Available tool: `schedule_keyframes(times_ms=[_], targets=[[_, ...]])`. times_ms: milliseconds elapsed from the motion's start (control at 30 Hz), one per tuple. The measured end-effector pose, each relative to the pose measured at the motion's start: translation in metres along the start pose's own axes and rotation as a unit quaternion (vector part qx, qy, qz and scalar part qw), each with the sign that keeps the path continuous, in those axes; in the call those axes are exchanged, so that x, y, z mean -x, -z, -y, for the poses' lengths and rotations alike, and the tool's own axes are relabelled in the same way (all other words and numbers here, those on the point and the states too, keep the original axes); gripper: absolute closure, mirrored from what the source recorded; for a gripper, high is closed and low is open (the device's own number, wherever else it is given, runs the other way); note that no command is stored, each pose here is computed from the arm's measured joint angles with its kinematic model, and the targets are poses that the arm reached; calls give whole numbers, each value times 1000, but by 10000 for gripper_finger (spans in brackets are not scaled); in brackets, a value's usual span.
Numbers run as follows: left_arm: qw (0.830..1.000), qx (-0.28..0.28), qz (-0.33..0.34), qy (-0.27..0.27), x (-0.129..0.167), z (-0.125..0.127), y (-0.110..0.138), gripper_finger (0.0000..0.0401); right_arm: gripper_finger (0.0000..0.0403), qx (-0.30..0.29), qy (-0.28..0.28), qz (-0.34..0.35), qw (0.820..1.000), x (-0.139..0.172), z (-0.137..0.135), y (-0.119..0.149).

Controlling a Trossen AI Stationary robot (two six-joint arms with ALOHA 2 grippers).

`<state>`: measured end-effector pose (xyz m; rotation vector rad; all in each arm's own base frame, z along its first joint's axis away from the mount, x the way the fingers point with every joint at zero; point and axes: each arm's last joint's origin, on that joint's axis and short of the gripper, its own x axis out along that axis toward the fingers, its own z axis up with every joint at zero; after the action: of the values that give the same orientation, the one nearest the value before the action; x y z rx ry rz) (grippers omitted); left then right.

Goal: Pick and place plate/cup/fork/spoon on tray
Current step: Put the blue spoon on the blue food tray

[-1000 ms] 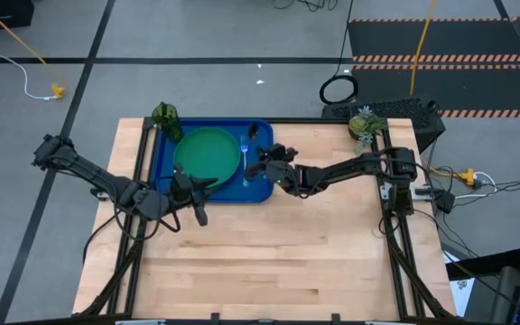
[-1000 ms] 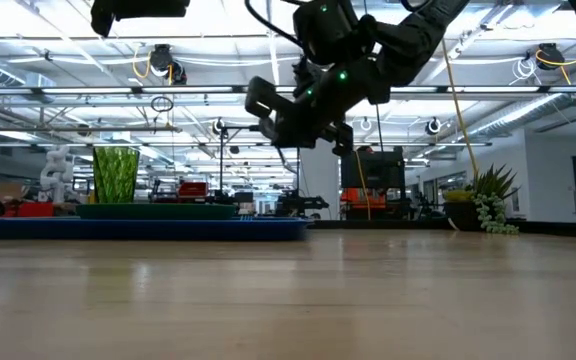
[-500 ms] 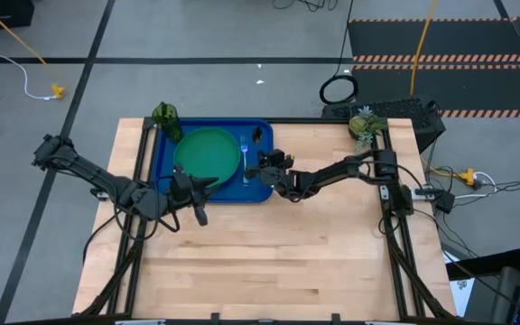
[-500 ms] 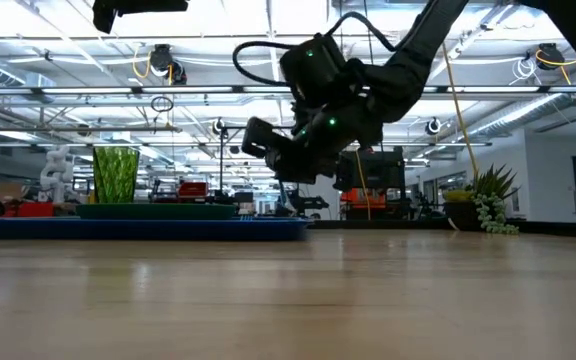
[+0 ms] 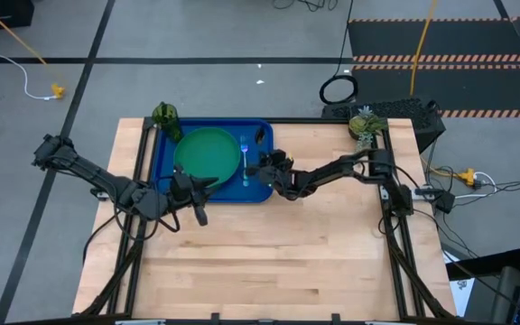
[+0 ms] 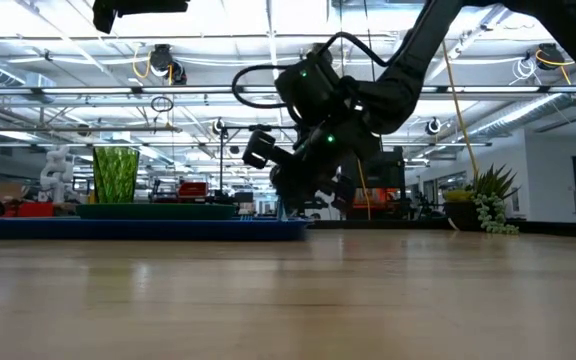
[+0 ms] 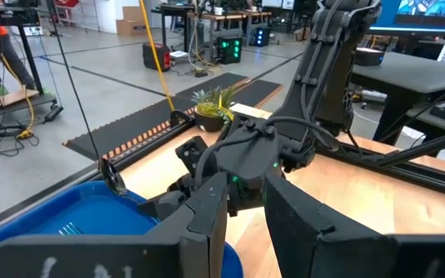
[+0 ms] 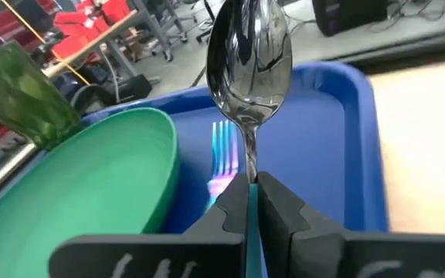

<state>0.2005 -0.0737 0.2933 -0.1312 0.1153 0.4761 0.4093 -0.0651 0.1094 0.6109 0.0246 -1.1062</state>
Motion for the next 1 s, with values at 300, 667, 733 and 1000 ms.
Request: schedule_keyframes(times_ms=[300, 667, 733, 1000], targets=[[1000, 0, 0, 1, 0, 0, 0, 313, 403, -11, -10, 2, 1000, 2, -3, 1], [1000, 0, -3, 9, 0, 1, 0, 313, 403, -27, 0, -6, 1000, 2, 1, 5], [1000, -1, -3, 11, 0, 1, 0, 313, 403, -34, -4, -16, 999, 1, 1, 6], [1000, 0, -3, 11, 0, 1, 0, 313, 403, -37, -1, -31, 999, 0, 4, 9]])
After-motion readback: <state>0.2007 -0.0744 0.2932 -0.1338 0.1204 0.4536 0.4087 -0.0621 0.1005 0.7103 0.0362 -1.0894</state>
